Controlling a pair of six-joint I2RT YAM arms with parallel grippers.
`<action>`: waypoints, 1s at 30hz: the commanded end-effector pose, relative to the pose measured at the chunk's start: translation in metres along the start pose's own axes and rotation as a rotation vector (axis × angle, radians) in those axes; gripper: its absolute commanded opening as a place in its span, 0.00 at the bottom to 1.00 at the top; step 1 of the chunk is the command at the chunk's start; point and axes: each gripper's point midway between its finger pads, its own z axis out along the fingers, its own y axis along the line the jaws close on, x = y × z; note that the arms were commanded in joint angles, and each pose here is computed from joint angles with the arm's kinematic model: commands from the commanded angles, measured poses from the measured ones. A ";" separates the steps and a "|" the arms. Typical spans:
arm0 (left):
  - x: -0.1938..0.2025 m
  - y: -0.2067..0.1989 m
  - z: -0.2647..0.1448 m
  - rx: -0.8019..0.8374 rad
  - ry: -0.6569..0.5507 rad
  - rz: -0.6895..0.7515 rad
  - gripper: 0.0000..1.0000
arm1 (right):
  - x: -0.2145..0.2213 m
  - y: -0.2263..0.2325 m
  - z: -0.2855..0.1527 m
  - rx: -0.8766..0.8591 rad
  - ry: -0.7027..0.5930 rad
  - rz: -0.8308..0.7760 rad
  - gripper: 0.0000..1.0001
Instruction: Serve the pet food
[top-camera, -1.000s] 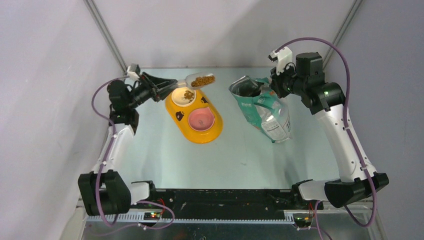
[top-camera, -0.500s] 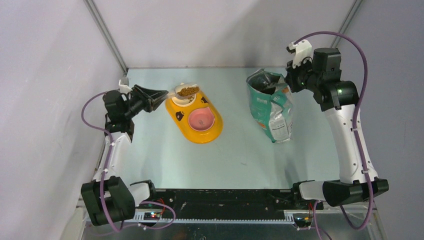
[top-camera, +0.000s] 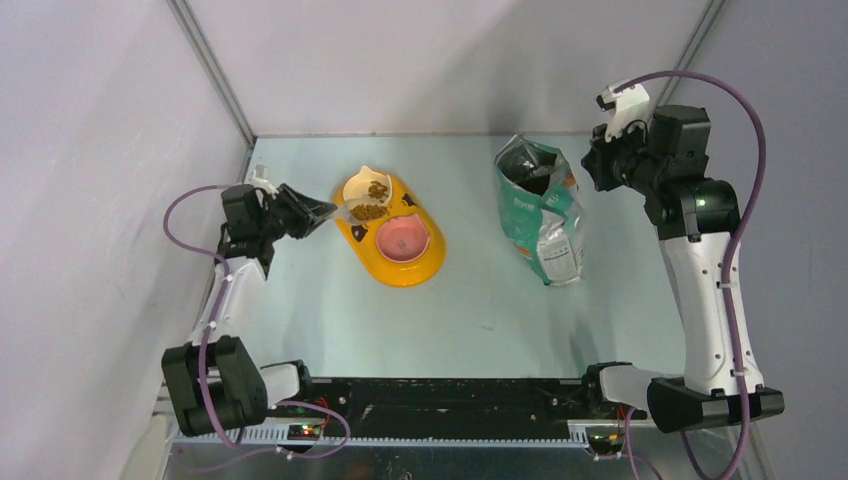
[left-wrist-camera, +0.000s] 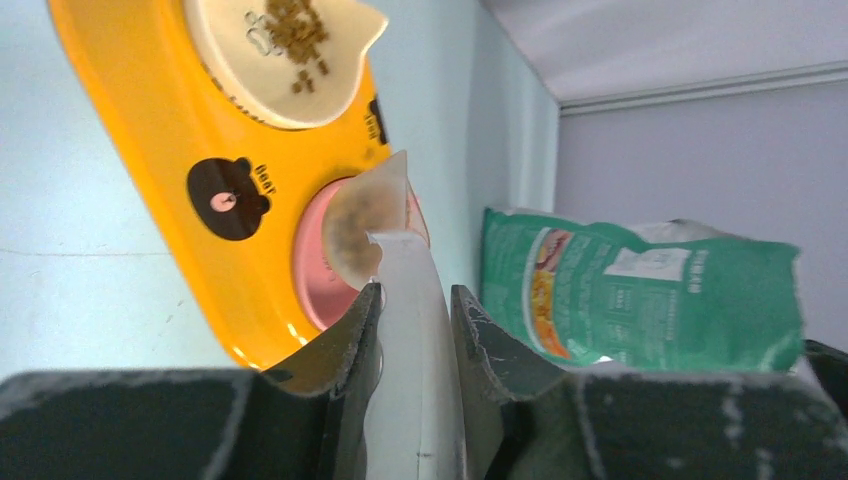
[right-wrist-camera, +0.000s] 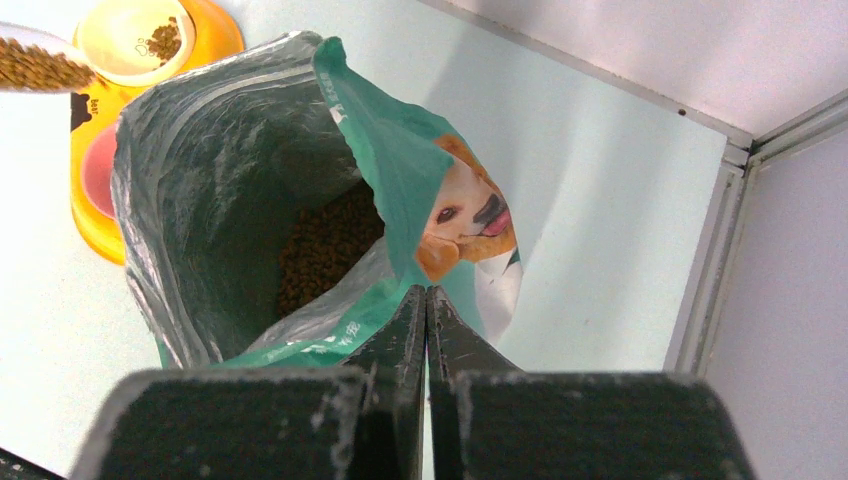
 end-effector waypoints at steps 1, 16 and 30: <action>-0.001 0.000 0.011 -0.033 0.011 0.144 0.00 | -0.015 0.001 -0.010 -0.003 -0.070 0.006 0.00; 0.028 0.013 0.033 -0.154 0.095 0.375 0.00 | -0.006 0.005 -0.013 -0.020 -0.074 0.032 0.00; 0.068 -0.005 0.049 -0.099 0.228 0.424 0.00 | 0.011 0.009 -0.011 -0.035 -0.040 0.057 0.00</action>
